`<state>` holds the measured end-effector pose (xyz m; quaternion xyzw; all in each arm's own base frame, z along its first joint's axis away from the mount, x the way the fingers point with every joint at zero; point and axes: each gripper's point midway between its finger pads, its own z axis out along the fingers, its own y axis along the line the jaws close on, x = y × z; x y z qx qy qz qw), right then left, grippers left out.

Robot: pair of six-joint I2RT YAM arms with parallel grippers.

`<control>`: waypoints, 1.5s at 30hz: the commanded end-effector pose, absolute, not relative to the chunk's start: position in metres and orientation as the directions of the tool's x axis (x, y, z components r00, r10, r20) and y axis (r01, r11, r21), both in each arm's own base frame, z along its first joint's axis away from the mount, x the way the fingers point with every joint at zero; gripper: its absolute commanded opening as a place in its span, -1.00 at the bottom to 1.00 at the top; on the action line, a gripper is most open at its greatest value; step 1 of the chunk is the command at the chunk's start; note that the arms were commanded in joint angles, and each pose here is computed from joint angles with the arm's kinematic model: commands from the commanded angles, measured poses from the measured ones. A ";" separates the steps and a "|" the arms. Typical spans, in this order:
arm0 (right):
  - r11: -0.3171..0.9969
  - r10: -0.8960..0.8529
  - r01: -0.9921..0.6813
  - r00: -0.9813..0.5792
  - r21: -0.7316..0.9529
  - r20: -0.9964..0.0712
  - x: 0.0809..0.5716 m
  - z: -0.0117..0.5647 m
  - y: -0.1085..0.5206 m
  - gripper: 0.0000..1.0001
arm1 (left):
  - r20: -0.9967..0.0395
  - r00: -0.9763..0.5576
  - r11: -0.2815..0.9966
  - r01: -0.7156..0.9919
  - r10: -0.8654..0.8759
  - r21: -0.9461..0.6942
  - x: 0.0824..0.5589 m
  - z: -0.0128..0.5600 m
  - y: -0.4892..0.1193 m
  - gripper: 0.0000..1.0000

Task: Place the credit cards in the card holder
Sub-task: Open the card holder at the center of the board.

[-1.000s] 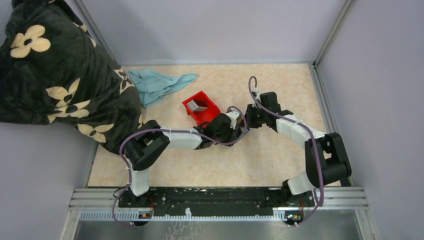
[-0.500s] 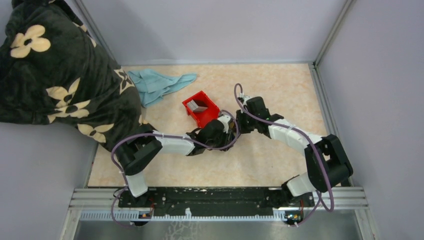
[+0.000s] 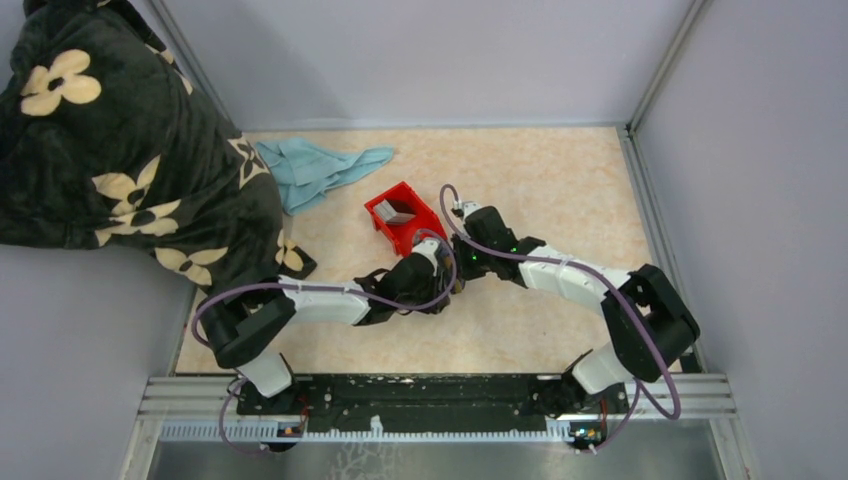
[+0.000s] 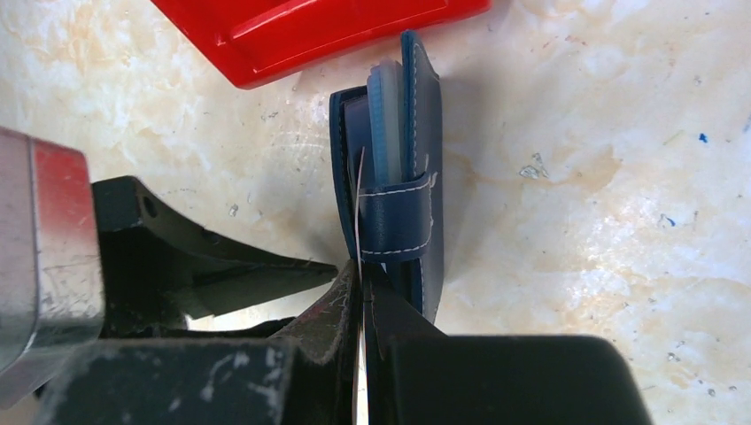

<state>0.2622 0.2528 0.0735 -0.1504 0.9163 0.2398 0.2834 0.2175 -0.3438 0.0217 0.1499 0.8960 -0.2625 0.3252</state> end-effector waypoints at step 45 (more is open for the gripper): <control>0.897 -0.205 -0.383 -0.801 0.219 -0.563 0.248 0.053 0.246 -1.00 | -0.845 -0.521 0.945 0.199 -0.124 -0.261 0.290 0.123 -0.339 -0.31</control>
